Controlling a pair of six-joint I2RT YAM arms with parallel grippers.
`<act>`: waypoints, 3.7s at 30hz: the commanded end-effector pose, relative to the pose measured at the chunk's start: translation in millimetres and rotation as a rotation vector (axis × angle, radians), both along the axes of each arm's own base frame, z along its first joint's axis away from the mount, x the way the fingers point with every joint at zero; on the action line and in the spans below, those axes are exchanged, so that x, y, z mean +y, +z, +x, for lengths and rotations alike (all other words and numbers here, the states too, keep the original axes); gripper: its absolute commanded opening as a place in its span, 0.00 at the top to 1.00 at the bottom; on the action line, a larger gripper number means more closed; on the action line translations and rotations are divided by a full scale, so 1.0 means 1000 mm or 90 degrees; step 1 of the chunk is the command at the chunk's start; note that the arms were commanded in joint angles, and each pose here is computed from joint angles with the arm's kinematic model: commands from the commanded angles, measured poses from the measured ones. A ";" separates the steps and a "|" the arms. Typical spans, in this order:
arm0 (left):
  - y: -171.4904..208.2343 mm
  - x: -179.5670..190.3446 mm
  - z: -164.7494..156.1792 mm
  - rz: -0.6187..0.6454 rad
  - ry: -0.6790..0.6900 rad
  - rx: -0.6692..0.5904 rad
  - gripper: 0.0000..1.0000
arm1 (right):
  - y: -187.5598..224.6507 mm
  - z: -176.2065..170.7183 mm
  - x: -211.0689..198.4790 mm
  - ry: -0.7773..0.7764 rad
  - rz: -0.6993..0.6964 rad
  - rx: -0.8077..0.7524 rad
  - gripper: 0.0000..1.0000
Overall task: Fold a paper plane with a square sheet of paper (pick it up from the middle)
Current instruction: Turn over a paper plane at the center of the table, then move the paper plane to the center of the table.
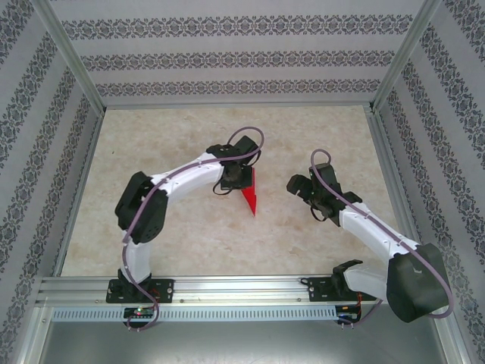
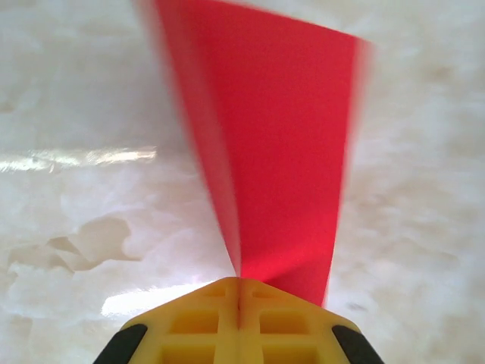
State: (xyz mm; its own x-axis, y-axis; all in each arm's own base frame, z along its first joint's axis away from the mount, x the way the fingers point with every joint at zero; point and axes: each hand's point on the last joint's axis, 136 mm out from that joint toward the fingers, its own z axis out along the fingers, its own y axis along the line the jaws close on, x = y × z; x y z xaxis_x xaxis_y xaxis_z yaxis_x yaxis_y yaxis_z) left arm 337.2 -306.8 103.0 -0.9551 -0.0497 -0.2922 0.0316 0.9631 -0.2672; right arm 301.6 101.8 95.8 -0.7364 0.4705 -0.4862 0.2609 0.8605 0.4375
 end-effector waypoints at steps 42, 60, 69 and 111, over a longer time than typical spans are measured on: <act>-0.070 -0.011 -0.015 -0.320 -0.042 0.061 1.00 | -0.037 0.000 0.155 0.331 0.034 0.099 0.59; -0.067 -0.011 -0.016 -0.325 -0.046 0.059 1.00 | 0.001 -0.003 0.154 0.327 0.023 0.025 0.63; -0.067 -0.012 -0.015 -0.326 -0.045 0.059 1.00 | -0.026 -0.006 0.162 0.338 0.008 0.086 0.62; -0.061 -0.016 -0.013 -0.353 -0.038 0.070 1.00 | -0.065 -0.034 0.160 0.336 -0.050 0.158 0.73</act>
